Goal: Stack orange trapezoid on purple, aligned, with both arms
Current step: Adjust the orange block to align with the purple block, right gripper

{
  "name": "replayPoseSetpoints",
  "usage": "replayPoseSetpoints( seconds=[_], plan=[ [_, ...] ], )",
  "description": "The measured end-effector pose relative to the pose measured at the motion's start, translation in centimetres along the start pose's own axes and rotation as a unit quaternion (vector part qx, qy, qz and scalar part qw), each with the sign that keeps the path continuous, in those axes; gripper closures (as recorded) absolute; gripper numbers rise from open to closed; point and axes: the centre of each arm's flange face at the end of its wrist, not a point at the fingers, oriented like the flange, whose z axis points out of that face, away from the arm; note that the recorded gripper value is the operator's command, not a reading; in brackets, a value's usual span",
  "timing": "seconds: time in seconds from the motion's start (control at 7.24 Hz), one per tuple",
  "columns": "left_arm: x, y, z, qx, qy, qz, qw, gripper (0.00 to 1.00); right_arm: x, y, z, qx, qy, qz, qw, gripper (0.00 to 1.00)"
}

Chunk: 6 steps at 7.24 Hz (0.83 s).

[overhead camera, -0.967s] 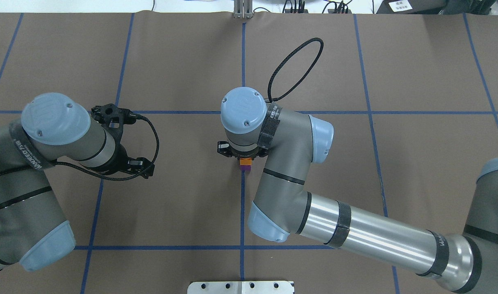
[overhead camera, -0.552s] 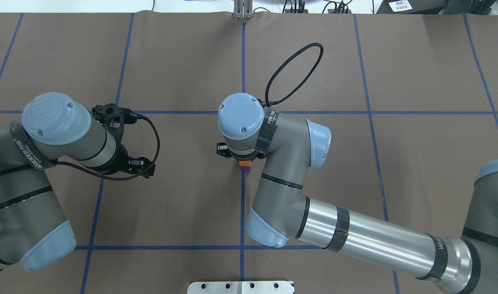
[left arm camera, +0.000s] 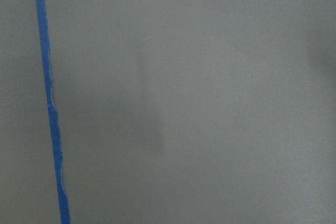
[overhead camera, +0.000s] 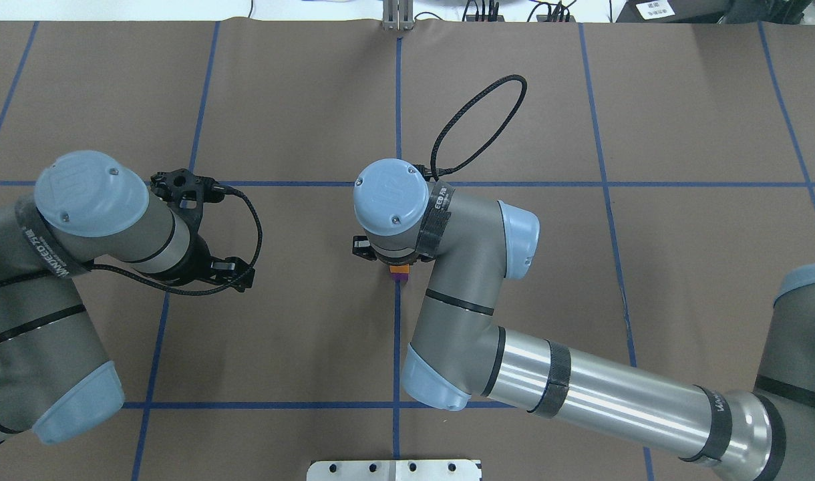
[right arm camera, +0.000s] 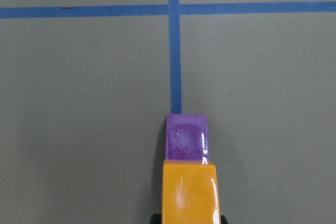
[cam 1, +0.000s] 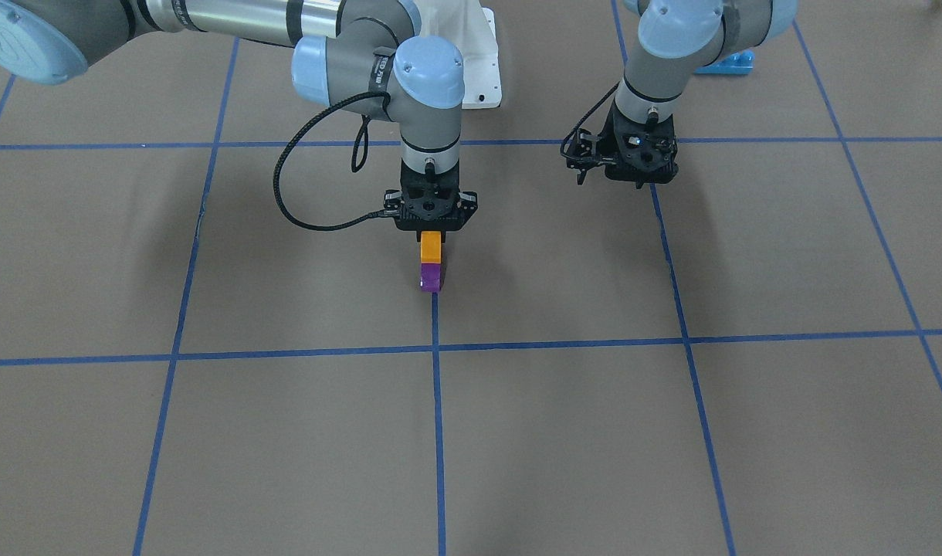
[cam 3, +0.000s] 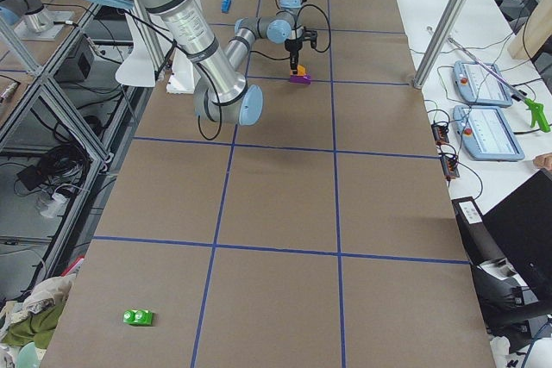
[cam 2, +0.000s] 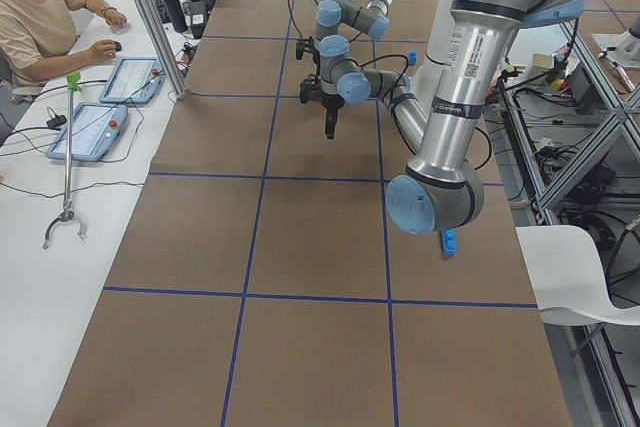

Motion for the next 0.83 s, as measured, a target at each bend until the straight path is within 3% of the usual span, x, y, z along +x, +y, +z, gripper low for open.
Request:
replayPoseSetpoints(
  seconds=[0.83],
  plan=[
    [0.60, -0.25, -0.39, 0.002, 0.004, 0.002, 1.0000, 0.00, -0.24, 0.58, 0.29, 0.013, 0.005, -0.006, 0.9999, 1.00]
  ],
)
